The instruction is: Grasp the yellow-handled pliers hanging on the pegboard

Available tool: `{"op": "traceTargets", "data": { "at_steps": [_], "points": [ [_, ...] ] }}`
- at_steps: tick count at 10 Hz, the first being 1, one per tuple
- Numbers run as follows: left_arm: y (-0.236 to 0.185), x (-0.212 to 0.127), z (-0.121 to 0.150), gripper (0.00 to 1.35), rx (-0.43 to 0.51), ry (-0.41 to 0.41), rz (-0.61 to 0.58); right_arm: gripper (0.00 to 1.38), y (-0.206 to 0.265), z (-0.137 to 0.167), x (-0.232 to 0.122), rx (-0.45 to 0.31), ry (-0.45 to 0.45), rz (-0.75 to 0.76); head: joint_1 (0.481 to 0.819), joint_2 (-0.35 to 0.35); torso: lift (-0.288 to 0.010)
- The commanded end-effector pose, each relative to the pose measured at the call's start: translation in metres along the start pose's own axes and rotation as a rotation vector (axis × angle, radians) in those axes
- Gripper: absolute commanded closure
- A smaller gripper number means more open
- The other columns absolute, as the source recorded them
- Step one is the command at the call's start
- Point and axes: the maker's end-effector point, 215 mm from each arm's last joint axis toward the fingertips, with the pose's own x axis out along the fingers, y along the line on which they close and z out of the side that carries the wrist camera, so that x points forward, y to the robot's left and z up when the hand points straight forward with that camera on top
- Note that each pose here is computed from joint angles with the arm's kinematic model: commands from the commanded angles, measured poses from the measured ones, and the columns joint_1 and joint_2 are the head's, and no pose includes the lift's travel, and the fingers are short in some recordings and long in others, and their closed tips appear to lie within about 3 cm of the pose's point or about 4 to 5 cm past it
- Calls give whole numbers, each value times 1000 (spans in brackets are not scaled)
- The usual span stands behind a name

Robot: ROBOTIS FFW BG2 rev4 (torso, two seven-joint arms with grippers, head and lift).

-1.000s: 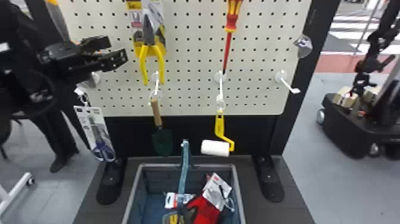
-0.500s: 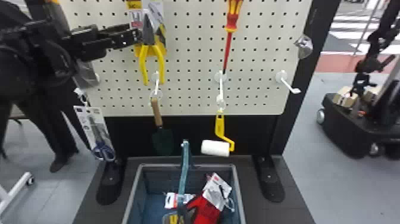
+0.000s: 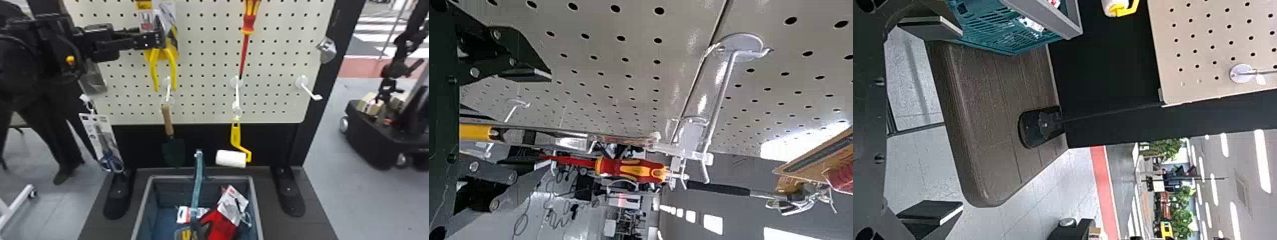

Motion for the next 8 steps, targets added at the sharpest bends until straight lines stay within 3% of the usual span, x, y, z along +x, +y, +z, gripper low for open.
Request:
{"op": "traceTargets", "data": {
  "at_steps": [1,2,4,8],
  "points": [
    [-1,1,-6,1012,-8,25,-3,94,0,-1,0,0,1,0,549,0,-100],
    [0,1,-7,1029,-9,36,0,94,0,0,1,0,-1,0,549,0,-100],
    [0,1,-5,1208,1,31,-7,94,0,0,2,-1,-1,0,549,0,-100],
    [-4,4,-6,1211,-13,18,-20,94,0,2,3,-3,-5,2,549,0,-100]
  ]
}}
